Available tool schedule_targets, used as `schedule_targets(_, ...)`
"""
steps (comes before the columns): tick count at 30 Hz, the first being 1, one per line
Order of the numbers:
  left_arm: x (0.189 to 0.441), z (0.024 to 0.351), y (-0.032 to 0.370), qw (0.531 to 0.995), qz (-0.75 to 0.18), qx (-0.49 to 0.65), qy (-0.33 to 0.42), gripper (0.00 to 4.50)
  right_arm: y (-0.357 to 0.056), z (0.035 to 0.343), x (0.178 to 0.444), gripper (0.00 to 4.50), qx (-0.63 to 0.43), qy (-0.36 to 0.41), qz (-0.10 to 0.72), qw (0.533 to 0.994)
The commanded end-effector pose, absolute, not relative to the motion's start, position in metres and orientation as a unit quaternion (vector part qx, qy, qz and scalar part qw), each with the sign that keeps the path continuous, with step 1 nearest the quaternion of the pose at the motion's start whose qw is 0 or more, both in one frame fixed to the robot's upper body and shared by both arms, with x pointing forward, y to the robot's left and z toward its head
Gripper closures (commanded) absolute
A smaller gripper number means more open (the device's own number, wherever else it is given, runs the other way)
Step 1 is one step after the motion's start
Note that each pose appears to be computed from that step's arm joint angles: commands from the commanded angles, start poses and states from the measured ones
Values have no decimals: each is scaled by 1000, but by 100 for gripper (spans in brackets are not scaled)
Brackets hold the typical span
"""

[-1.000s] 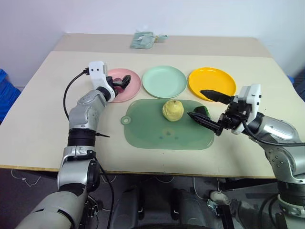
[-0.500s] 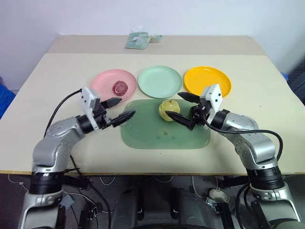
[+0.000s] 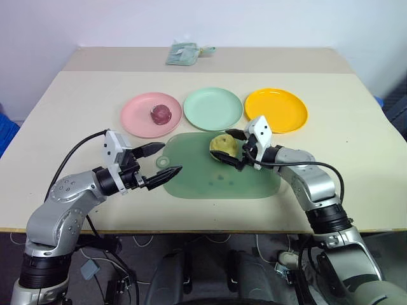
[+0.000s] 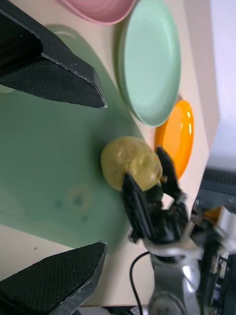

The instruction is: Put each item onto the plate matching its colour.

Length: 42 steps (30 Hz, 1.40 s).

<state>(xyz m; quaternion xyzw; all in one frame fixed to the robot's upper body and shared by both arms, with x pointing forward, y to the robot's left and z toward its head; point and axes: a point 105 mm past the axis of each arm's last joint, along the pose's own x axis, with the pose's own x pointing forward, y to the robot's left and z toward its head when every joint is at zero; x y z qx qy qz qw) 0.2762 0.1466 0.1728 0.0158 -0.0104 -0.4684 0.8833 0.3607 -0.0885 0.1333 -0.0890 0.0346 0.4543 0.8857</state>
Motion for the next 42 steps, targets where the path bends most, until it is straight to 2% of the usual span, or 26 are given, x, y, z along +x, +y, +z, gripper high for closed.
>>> schedule_targets(1, 271, 184, 146, 882, -469, 24, -33, 7, -84, 150, 363, 0, -101, 0, 460, 882)
schedule_targets(5, 274, 184, 147, 886, -461, 24, -38, 7, -85, 150, 366, 0, -100, -2, 456, 885)
schedule_targets(9, 275, 182, 148, 887, -461, 23, -36, 0, -87, 155, 368, 125, -97, -13, 449, 888)
schedule_targets(10, 276, 181, 148, 887, -460, 23, -36, 0, -88, 158, 369, 135, -97, -19, 446, 890)
schedule_targets(17, 282, 182, 146, 887, -459, 21, -44, 0, -103, 193, 383, 135, -85, -64, 412, 905)
schedule_targets(21, 284, 184, 144, 888, -457, 18, -53, 0, -120, 229, 403, 135, -77, -105, 382, 915)
schedule_targets(25, 284, 186, 140, 889, -454, 16, -61, 0, -166, 272, 443, 135, -110, -140, 266, 947)
schedule_targets(27, 284, 186, 139, 891, -450, 18, -63, 0, -183, 279, 455, 135, -124, -137, 225, 957)
schedule_targets(30, 282, 189, 139, 895, -440, 18, -72, 0, -202, 277, 465, 135, -136, -116, 178, 968)
schedule_targets(34, 276, 190, 145, 908, -411, 21, -75, 0, -212, 250, 472, 135, -135, -64, 143, 978)
schedule_targets(35, 273, 189, 145, 910, -407, 21, -75, 0, -212, 242, 473, 32, -133, -53, 143, 979)
schedule_targets(36, 271, 188, 145, 911, -404, 21, -74, 0, -211, 236, 473, 4, -131, -44, 144, 980)
schedule_targets(39, 264, 186, 147, 915, -397, 19, -71, 0, -206, 221, 474, 4, -126, -26, 150, 980)
schedule_targets(42, 258, 184, 149, 915, -396, 18, -69, 0, -202, 220, 473, 4, -118, -31, 160, 980)
